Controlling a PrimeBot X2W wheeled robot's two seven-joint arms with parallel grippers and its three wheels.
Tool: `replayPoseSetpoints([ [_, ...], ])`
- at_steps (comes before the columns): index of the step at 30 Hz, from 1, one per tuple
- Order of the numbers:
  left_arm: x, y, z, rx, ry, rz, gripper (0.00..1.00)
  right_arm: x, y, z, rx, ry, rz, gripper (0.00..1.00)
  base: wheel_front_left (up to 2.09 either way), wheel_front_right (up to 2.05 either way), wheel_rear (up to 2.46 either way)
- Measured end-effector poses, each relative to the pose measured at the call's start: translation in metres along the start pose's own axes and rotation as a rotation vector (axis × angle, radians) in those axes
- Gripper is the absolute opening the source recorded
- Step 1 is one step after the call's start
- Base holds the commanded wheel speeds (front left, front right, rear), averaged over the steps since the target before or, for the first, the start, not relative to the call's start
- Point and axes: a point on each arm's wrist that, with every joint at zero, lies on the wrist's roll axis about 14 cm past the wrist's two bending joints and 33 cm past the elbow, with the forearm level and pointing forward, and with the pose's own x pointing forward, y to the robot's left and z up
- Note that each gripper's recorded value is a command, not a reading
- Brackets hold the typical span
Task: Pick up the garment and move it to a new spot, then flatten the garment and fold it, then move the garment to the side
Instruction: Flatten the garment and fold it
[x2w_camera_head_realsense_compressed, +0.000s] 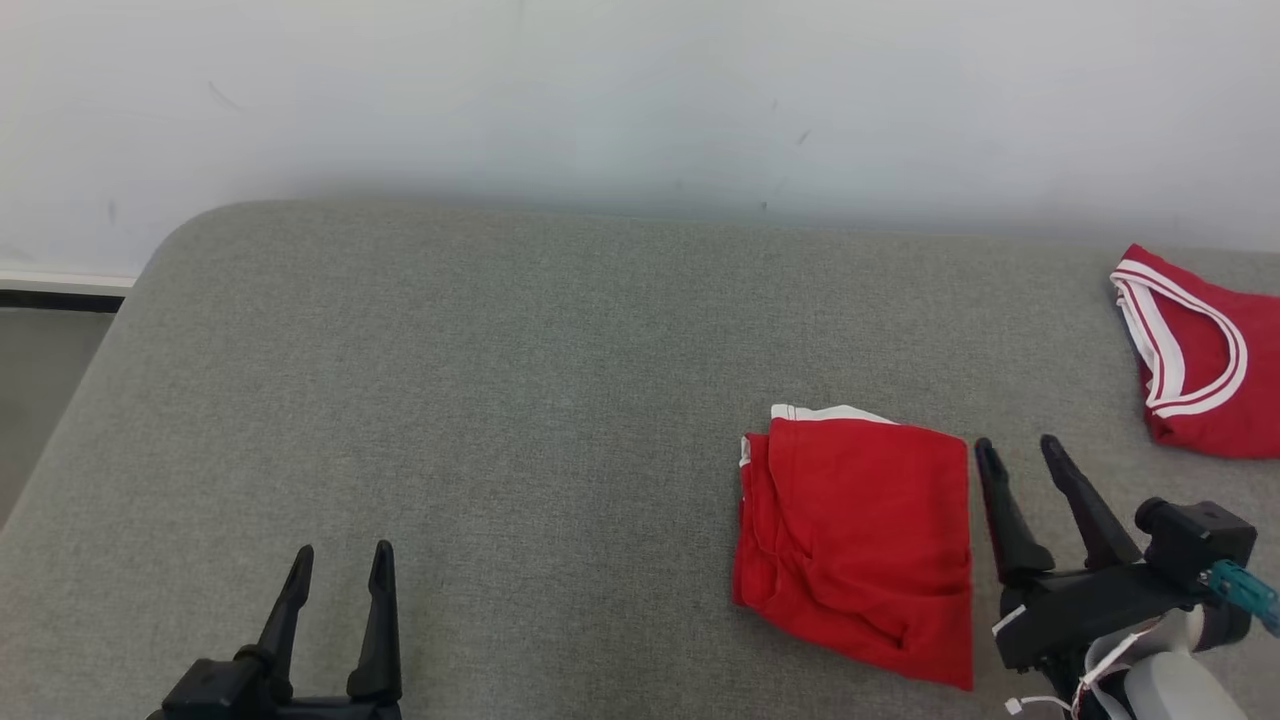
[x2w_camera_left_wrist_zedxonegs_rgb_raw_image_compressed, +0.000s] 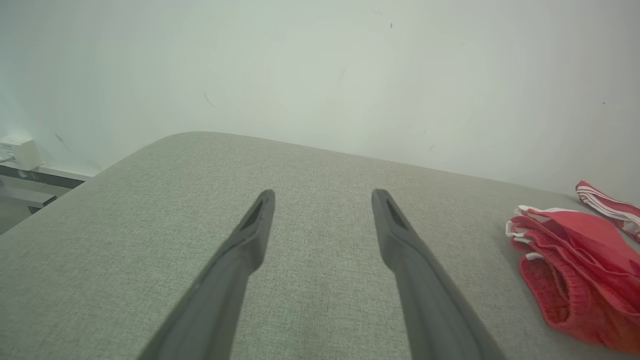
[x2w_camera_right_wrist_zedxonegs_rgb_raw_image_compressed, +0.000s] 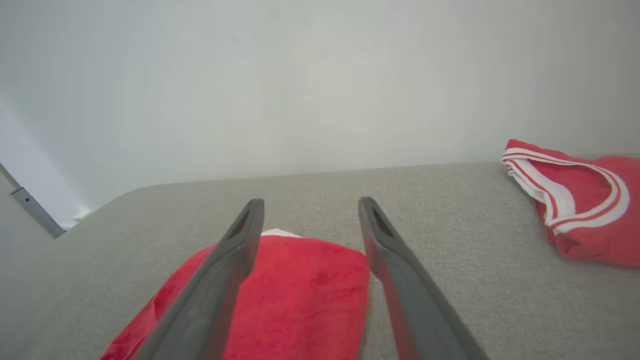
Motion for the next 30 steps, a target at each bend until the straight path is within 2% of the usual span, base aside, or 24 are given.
replayPoseSetpoints([
  [1, 0.0, 0.0, 0.0, 0.001, -0.001, 0.001, 1.0, -0.001, -0.007, -0.001, 0.0, 0.0, -0.021, 0.29, 0.0, 0.0, 0.0],
  [2, -0.001, 0.001, 0.001, 0.002, -0.002, 0.002, 1.0, -0.002, -0.011, -0.001, -0.004, 0.0, -0.034, 0.0, 0.0, 0.0, 0.0],
  [7, -0.002, 0.003, 0.001, 0.011, -0.002, 0.006, 1.0, -0.007, -0.021, -0.022, -0.044, 0.058, -0.059, 0.0, 0.0, 0.0, 0.0],
  [13, -0.004, 0.005, 0.001, 0.019, 0.002, 0.005, 1.0, -0.004, -0.008, -0.052, -0.076, 0.139, -0.026, 0.0, 0.0, 0.0, 0.0],
  [19, -0.006, 0.007, 0.0, 0.022, 0.006, 0.012, 1.0, 0.004, 0.021, -0.078, -0.06, 0.203, 0.032, 0.0, 0.0, 0.0, 0.0],
  [24, -0.009, 0.013, 0.002, 0.025, 0.003, 0.031, 1.0, 0.012, 0.055, -0.084, -0.039, 0.204, 0.101, 0.0, 0.0, 0.0, 0.0],
  [30, -0.012, 0.016, 0.001, 0.026, 0.008, 0.042, 1.0, 0.005, 0.093, -0.1, -0.009, 0.237, 0.182, 0.0, 0.0, 0.0, 0.0],
])
